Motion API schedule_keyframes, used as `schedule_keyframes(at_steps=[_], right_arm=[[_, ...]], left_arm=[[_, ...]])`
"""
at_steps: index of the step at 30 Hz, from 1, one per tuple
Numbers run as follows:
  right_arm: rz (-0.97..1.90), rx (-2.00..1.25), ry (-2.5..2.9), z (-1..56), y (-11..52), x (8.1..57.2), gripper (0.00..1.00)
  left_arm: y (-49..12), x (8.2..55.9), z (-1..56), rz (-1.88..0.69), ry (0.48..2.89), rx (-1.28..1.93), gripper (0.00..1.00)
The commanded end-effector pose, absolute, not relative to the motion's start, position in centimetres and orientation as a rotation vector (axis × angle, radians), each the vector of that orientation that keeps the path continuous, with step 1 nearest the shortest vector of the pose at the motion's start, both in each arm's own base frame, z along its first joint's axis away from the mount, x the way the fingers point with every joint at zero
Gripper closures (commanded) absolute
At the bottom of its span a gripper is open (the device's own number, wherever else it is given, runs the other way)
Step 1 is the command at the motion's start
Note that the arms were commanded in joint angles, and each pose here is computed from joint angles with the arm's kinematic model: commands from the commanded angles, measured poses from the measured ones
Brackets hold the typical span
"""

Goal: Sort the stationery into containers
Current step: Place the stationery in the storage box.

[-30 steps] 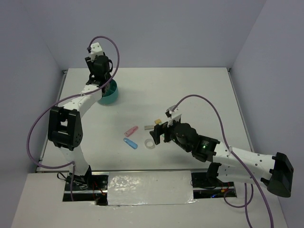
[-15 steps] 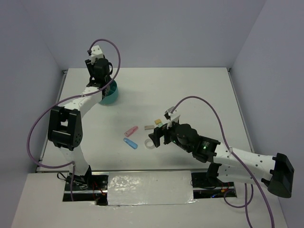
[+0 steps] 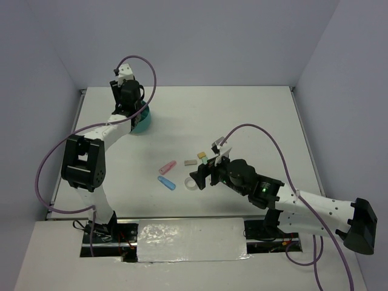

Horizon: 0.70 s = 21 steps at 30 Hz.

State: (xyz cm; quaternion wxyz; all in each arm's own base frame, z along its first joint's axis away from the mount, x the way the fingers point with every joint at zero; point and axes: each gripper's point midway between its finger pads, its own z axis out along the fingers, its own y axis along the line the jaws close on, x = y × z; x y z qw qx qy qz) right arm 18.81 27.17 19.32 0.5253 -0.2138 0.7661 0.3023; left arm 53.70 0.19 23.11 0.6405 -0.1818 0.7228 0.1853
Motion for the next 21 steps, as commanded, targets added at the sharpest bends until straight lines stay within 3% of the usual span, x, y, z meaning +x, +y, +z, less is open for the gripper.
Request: schedule_keyframes(at_steps=[1,2,6,15,18,21], right_arm=[[0.757,-0.507,1.771,21.0,27.4,18.9,0.0],[0.755,-0.507,1.771,21.0,27.4,18.9,0.0],[0.745,-0.505,1.781,20.7,27.4,19.1,0.0],[0.707,-0.454,1.857,19.7,27.6,20.4,0.0],[0.684,-0.408,1.9,19.6,27.1,21.2,0.0],[0.616,-0.281,1.944,19.7,25.1,21.7,0.0]], left_arm=[[0.3,54.0,25.4,0.406,1.554,-0.433,0.49],[0.2,54.0,25.5,0.402,1.551,-0.429,0.32],[-0.7,53.5,27.6,0.373,1.517,-0.425,0.02],[-8.3,50.7,39.2,0.174,1.44,-0.237,0.01],[-12.3,49.7,39.0,-0.052,1.604,-0.113,0.01],[-14.7,46.6,34.9,-0.223,1.778,-0.13,0.01]])
